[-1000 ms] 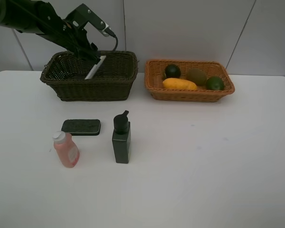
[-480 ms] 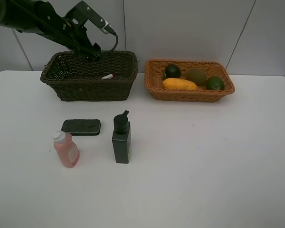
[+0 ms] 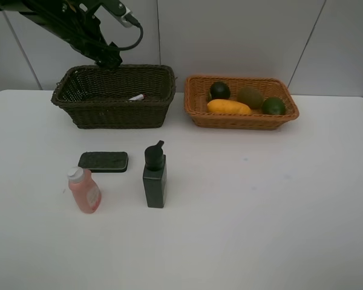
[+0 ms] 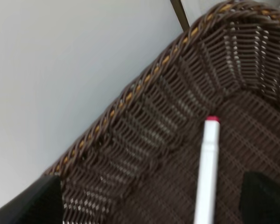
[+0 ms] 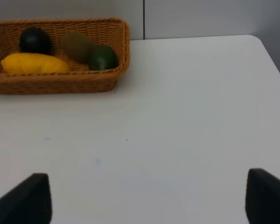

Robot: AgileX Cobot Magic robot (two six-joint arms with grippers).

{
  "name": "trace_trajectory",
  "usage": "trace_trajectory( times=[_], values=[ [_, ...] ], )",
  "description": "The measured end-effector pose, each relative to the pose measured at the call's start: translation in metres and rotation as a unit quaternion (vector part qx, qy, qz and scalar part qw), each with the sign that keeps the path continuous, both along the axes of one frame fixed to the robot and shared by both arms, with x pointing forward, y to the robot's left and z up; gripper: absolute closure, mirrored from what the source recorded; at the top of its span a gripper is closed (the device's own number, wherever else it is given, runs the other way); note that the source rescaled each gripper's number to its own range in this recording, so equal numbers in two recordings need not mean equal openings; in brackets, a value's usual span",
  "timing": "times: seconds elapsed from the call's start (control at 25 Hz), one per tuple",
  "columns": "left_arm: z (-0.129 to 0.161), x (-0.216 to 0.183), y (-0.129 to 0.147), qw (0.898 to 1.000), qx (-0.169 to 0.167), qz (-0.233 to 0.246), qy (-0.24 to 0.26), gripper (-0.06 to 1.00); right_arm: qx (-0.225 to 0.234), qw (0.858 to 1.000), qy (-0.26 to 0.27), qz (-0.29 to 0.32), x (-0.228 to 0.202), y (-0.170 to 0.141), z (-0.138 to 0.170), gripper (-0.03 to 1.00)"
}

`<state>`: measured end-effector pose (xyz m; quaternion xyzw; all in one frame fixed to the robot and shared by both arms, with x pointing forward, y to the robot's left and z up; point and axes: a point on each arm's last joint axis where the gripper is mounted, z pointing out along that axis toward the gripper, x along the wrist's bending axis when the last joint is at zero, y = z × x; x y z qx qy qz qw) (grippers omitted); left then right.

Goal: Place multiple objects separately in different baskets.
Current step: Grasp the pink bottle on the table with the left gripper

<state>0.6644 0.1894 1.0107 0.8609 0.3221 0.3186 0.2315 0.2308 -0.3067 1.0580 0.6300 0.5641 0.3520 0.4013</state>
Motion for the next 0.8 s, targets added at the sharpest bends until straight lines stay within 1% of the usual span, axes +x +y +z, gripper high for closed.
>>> trace_trajectory(
  times=[0.12, 0.36, 0.4, 0.52, 0.6, 0.68, 0.72, 0.8],
  values=[
    [0.006, -0.019, 0.005, 1.0, 0.004, -0.001, 0.009, -0.05, 0.0, 1.0, 0.0, 0.0, 0.0, 0.0, 0.0, -0.03],
    [0.019, -0.072, 0.019, 1.0, 0.008, -0.001, 0.024, -0.05, 0.0, 1.0, 0.0, 0.0, 0.0, 0.0, 0.0, -0.03],
    [0.019, -0.08, 0.021, 0.999, 0.008, 0.0, 0.033, -0.05, 0.0, 1.0, 0.0, 0.0, 0.0, 0.0, 0.0, -0.03],
    [0.024, -0.102, 0.026, 0.998, -0.002, 0.014, 0.054, -0.05, 0.0, 1.0, 0.0, 0.0, 0.0, 0.0, 0.0, -0.03],
    [0.031, -0.115, 0.03, 0.997, -0.019, 0.033, 0.063, -0.05, 0.0, 1.0, 0.0, 0.0, 0.0, 0.0, 0.0, -0.03],
    [0.039, -0.127, 0.032, 0.994, -0.049, 0.067, 0.077, -0.05, 0.0, 1.0, 0.0, 0.0, 0.0, 0.0, 0.0, -0.03],
    [0.043, -0.131, 0.034, 0.991, -0.064, 0.084, 0.084, -0.05, 0.0, 1.0, 0.0, 0.0, 0.0, 0.0, 0.0, -0.03],
    [0.05, -0.141, 0.036, 0.981, -0.101, 0.13, 0.103, -0.05, 0.0, 1.0, 0.0, 0.0, 0.0, 0.0, 0.0, -0.03]
  ],
)
